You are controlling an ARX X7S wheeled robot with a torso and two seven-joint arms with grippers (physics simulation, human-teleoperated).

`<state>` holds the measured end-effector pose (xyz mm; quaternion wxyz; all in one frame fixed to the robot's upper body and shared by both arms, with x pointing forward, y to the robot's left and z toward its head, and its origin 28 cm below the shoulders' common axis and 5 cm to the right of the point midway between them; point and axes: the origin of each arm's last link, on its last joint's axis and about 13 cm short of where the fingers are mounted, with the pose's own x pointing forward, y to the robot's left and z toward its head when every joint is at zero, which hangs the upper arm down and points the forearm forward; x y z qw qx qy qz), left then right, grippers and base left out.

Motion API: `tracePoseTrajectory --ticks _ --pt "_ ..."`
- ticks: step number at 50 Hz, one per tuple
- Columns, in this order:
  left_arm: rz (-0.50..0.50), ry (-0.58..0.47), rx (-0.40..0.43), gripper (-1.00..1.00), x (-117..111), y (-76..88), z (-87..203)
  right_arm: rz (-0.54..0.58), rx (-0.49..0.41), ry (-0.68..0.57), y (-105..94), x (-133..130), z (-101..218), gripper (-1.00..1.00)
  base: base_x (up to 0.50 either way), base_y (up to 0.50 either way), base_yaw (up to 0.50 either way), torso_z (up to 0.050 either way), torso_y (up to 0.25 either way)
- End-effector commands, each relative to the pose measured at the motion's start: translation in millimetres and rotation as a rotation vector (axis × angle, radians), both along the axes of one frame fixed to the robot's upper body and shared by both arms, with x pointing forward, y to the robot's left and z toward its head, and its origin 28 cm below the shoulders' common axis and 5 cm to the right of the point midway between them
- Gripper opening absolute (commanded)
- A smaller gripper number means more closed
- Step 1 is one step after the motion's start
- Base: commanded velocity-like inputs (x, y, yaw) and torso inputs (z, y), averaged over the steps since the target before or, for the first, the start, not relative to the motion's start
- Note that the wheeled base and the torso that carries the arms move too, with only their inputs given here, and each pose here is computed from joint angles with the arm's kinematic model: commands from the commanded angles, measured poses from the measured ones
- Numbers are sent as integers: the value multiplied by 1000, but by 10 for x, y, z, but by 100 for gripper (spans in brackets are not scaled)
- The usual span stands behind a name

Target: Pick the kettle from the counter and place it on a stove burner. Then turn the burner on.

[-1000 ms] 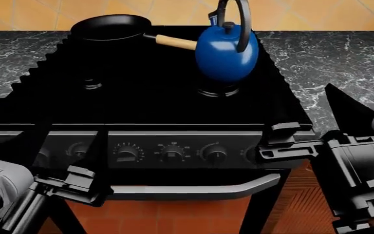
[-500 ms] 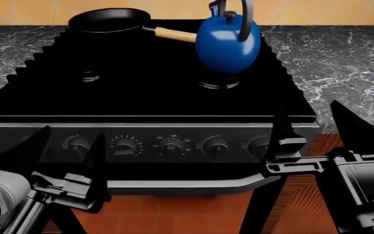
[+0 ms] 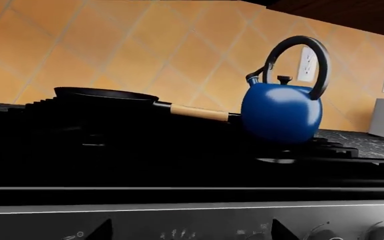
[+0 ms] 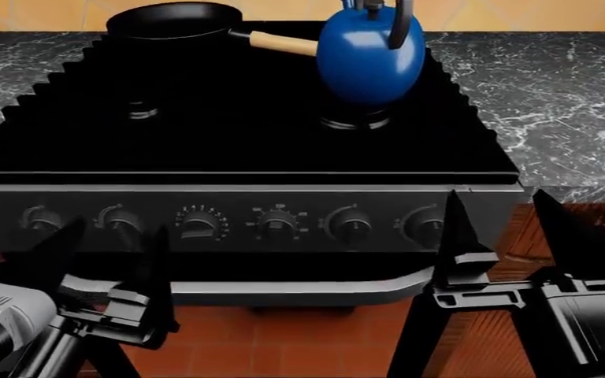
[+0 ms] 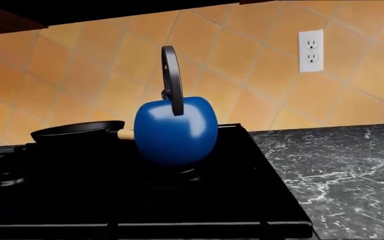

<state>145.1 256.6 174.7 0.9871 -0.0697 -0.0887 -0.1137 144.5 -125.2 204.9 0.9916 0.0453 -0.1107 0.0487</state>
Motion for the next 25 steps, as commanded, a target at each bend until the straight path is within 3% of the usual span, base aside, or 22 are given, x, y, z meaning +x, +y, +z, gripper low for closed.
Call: tracePoseTrajectory --ticks 1,25 --pt "6 9 -1 100 14 11 -58 5 4 13 2 -22 -56 100 0 0 0 -30 0" --pt "6 14 -9 100 12 7 -71 -10 22 35 -11 -13 -112 100 0 0 0 -30 0"
